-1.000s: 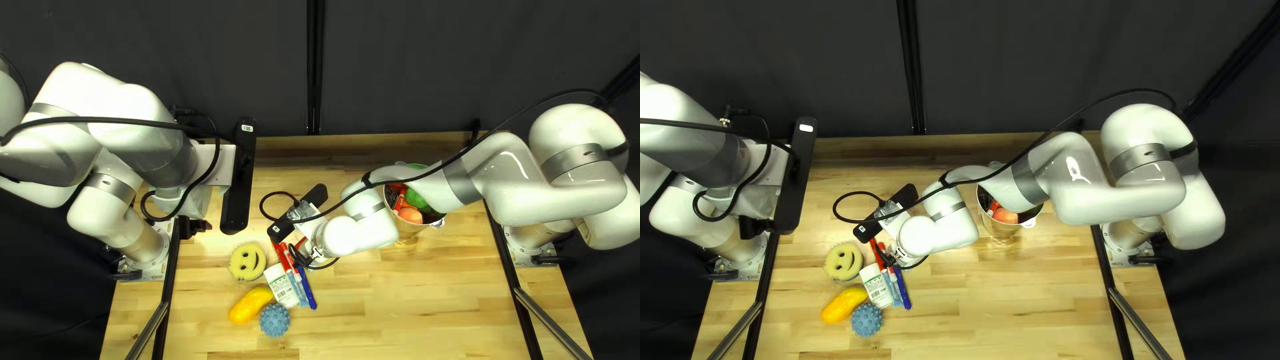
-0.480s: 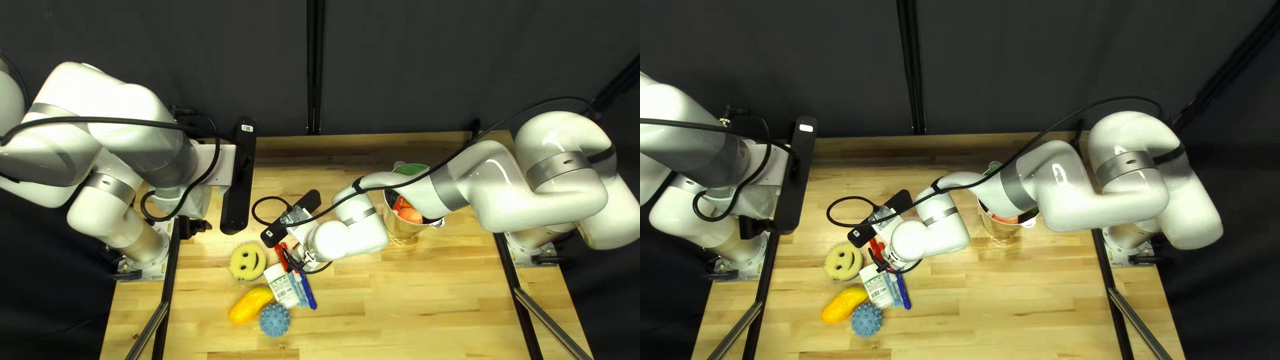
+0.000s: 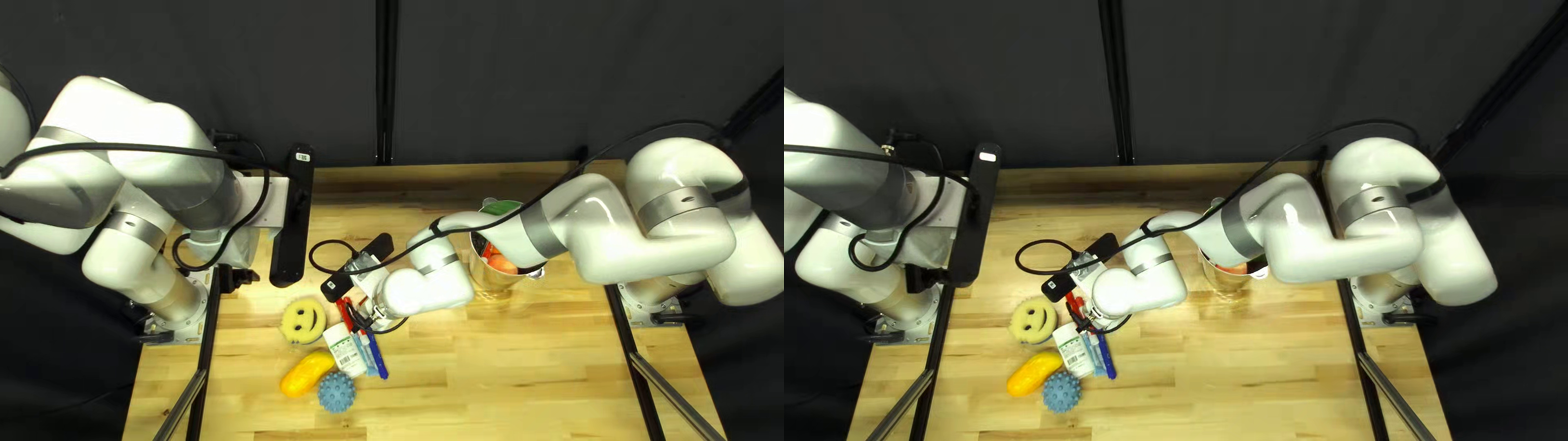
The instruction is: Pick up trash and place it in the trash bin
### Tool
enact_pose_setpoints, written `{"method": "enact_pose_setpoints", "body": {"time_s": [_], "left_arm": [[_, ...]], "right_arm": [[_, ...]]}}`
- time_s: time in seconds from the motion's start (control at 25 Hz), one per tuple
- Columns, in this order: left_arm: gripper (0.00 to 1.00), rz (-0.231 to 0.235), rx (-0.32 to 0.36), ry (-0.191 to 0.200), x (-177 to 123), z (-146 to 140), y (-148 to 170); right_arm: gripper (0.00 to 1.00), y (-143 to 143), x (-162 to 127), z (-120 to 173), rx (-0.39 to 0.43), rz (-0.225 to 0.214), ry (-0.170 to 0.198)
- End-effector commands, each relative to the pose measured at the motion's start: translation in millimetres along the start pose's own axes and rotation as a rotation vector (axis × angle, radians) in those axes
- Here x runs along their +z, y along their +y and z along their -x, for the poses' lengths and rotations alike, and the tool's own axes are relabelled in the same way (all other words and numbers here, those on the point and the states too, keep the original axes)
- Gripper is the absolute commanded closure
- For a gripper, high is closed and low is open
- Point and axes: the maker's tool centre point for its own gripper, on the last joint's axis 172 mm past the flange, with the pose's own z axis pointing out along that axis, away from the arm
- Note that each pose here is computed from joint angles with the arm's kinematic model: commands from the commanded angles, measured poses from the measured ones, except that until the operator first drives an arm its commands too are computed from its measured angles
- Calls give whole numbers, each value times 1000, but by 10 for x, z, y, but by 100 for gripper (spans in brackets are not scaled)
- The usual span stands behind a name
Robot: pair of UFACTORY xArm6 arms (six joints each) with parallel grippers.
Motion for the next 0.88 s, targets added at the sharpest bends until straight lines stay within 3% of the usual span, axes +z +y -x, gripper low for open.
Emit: {"method": "enact_pose_setpoints", "body": {"time_s": [0.04, 0.28, 0.48, 0.64, 0.88], "left_arm": [[0, 0, 0, 0, 0, 0, 0], [0, 0, 0, 0, 0, 0, 0], [0, 0, 0, 0, 0, 0, 0], [0, 0, 0, 0, 0, 0, 0], [0, 0, 0, 0, 0, 0, 0]], "right_arm": [[96, 81, -130, -4, 17, 2, 11], [100, 329, -566, 21, 42, 28, 49], [99, 750, -1202, 108, 90, 63, 99], [99, 1252, -1903, 219, 151, 111, 136], [98, 1838, -2474, 404, 203, 182, 135]]}}
